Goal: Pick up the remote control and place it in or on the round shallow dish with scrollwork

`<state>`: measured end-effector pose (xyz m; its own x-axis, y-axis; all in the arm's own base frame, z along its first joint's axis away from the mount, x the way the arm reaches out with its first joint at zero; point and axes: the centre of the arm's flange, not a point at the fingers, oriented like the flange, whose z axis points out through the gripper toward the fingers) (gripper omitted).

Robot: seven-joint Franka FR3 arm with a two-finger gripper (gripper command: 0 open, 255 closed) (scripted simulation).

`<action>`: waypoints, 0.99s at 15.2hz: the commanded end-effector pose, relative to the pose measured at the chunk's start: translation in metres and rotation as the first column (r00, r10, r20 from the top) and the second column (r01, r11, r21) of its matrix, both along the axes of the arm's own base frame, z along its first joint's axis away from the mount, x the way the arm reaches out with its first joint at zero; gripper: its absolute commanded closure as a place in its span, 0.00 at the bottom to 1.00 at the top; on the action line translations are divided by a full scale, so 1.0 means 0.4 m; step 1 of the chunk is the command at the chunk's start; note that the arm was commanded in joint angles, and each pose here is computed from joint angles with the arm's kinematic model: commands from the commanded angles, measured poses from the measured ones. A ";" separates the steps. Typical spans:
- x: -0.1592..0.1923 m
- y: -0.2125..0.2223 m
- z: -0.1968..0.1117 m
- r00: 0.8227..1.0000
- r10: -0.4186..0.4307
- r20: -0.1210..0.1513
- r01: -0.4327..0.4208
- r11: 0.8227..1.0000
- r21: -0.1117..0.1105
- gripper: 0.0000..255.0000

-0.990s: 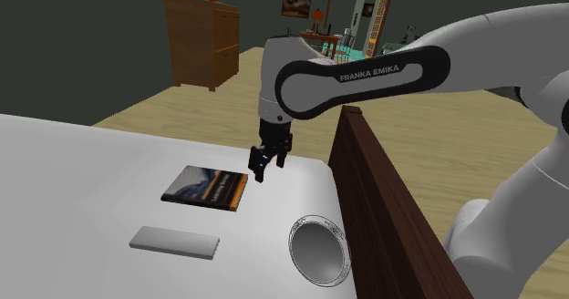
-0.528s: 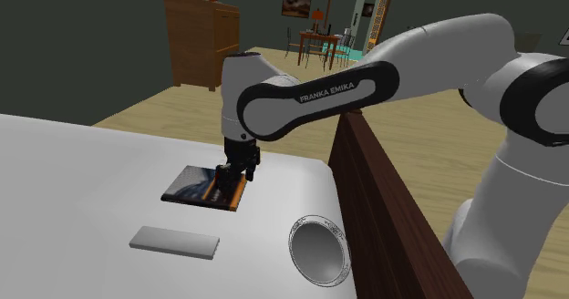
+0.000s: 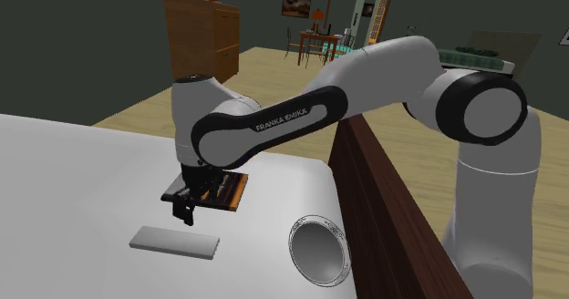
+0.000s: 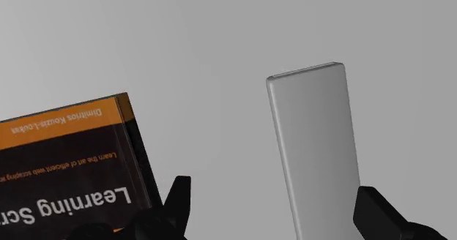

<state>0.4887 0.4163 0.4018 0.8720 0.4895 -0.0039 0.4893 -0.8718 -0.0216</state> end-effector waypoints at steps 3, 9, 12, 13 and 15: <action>0.017 0.117 -0.059 0.998 0.064 0.002 -0.064 0.998 0.000 0.00; 0.022 0.180 -0.129 0.995 0.098 0.003 -0.098 0.995 0.000 0.00; 0.021 0.181 -0.169 0.995 0.098 0.003 -0.098 0.995 0.000 0.00; 0.021 0.181 -0.190 0.995 0.098 0.003 -0.098 0.995 0.000 0.00; 0.021 0.181 -0.190 0.995 0.098 0.003 -0.098 0.995 0.000 0.00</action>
<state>0.4971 0.4888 0.3279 0.8201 0.5722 -0.0017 0.5721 -0.8200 -0.0200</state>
